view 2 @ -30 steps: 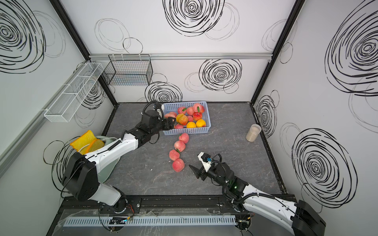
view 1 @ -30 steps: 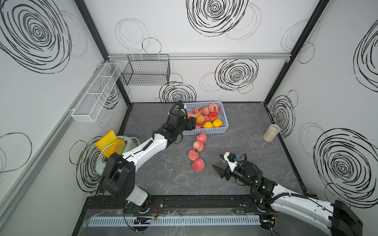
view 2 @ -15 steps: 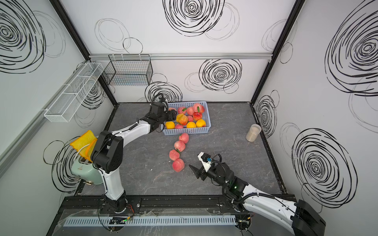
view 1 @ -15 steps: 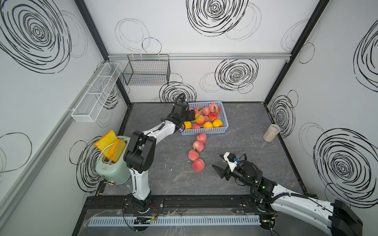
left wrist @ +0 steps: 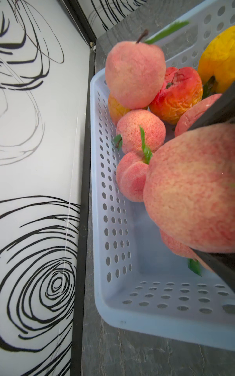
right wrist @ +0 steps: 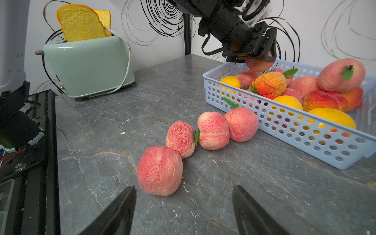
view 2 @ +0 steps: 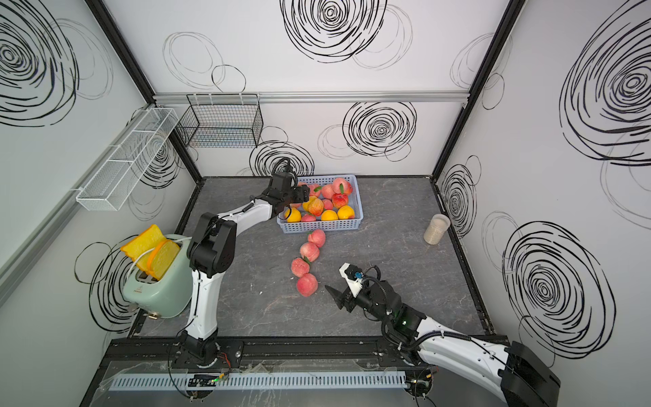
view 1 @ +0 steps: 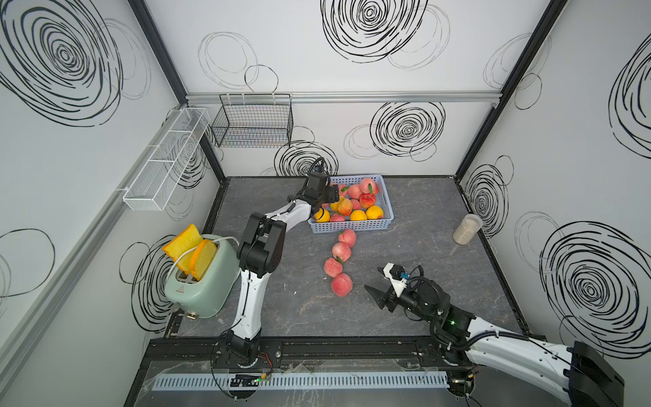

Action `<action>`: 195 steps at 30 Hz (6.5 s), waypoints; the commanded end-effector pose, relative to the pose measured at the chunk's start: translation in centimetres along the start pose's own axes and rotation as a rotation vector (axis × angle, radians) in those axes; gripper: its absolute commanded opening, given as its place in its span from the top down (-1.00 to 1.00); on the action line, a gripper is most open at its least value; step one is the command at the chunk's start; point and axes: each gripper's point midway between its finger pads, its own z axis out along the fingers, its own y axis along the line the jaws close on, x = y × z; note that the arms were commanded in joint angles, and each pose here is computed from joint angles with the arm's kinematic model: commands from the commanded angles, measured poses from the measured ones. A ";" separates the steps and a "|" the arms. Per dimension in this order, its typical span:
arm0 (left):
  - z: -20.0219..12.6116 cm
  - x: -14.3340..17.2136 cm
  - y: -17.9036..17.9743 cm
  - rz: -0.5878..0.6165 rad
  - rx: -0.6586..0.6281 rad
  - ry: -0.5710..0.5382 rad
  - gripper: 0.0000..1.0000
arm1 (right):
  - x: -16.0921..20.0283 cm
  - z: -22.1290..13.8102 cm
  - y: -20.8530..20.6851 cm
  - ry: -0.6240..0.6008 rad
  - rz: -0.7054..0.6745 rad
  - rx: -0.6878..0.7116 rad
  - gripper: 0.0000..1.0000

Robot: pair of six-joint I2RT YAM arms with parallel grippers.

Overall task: Put the peaches into the basket
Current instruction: Place the peach in the basket, then pick up the peach from the center of the board, then place the peach in the basket.

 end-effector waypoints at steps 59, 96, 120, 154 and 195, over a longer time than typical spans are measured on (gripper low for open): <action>-32.3 11.8 -8.7 0.420 0.470 0.156 -0.84 | 0.1 1.0 -0.1 0.170 0.191 0.020 -0.73; -36.5 10.7 -10.1 0.348 0.706 0.106 -0.84 | 5.3 2.9 0.8 0.535 0.678 0.093 -0.97; -35.9 9.9 -8.9 0.306 0.676 0.094 -0.84 | 5.7 9.4 2.5 0.621 0.654 -0.010 -0.97; -35.2 9.8 -8.4 0.282 0.657 0.101 -0.82 | 5.5 7.3 1.0 0.597 0.638 0.085 -0.34; -34.4 9.8 -7.9 0.245 0.637 0.109 -0.78 | -9.6 11.1 -20.3 0.242 0.417 0.426 -0.23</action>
